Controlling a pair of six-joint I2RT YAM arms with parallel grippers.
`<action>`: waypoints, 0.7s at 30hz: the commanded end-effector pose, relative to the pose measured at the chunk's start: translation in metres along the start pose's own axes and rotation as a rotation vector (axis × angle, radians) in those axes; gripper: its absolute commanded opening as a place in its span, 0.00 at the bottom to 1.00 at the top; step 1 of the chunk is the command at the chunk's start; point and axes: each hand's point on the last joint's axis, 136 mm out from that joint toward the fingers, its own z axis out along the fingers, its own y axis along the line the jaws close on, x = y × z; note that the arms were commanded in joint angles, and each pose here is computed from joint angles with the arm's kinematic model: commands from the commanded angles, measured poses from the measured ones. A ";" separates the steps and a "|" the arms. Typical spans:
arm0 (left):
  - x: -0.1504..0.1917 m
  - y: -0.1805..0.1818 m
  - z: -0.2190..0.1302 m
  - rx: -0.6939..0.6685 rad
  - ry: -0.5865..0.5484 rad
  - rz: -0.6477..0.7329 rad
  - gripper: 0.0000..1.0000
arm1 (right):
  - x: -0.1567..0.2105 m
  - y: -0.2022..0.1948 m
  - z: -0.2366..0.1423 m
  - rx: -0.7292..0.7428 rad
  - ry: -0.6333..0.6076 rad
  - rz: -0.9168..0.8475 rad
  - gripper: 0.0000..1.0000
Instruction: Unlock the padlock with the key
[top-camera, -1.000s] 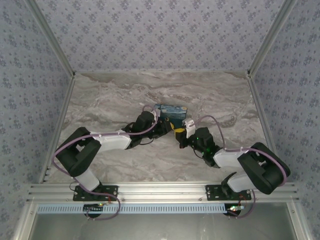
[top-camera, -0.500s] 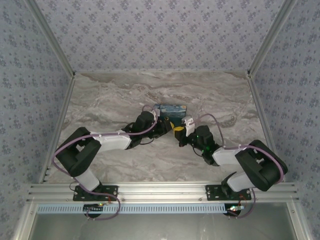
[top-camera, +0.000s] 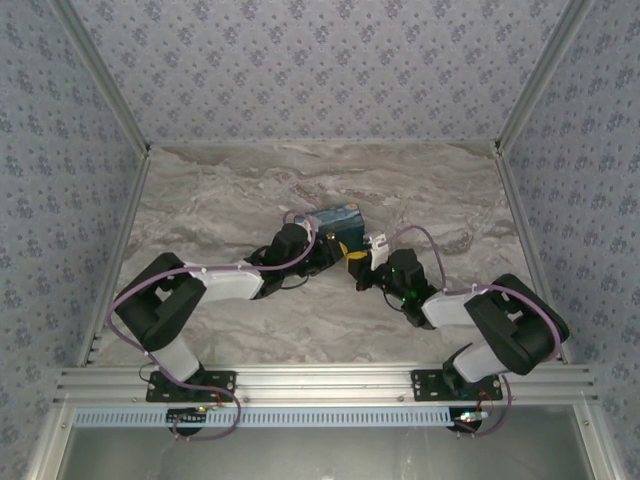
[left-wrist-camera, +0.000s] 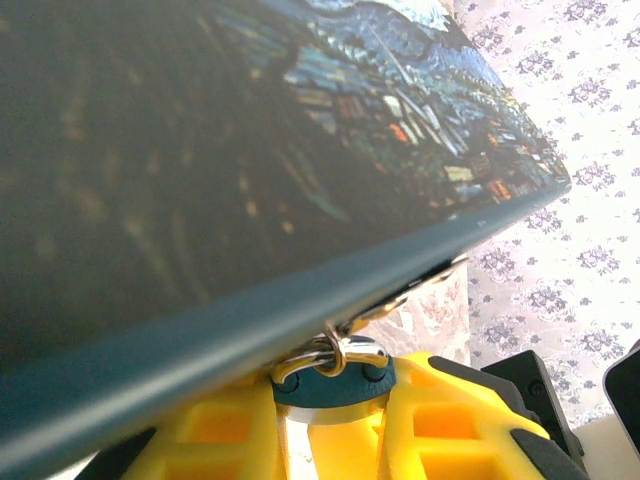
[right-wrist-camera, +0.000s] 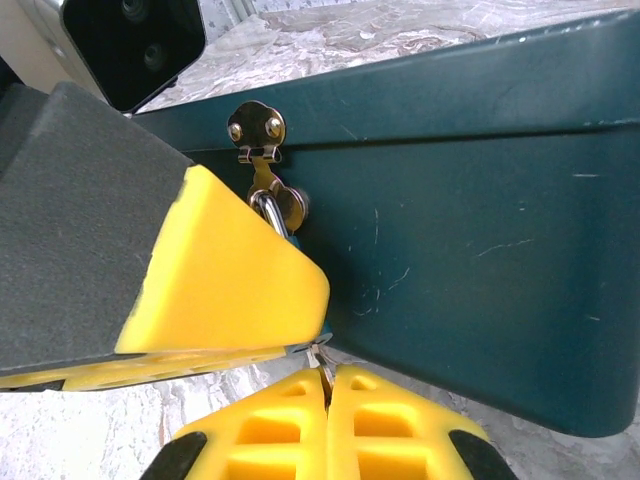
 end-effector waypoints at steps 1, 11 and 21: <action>0.029 -0.012 0.004 0.060 0.112 0.026 0.12 | -0.056 0.030 0.004 -0.107 -0.176 -0.038 0.00; 0.023 -0.002 -0.001 0.005 0.086 0.049 0.35 | -0.011 0.010 0.001 -0.034 -0.070 0.047 0.00; 0.016 0.006 -0.027 -0.043 0.027 0.077 0.68 | 0.023 0.007 0.007 -0.029 0.022 0.128 0.00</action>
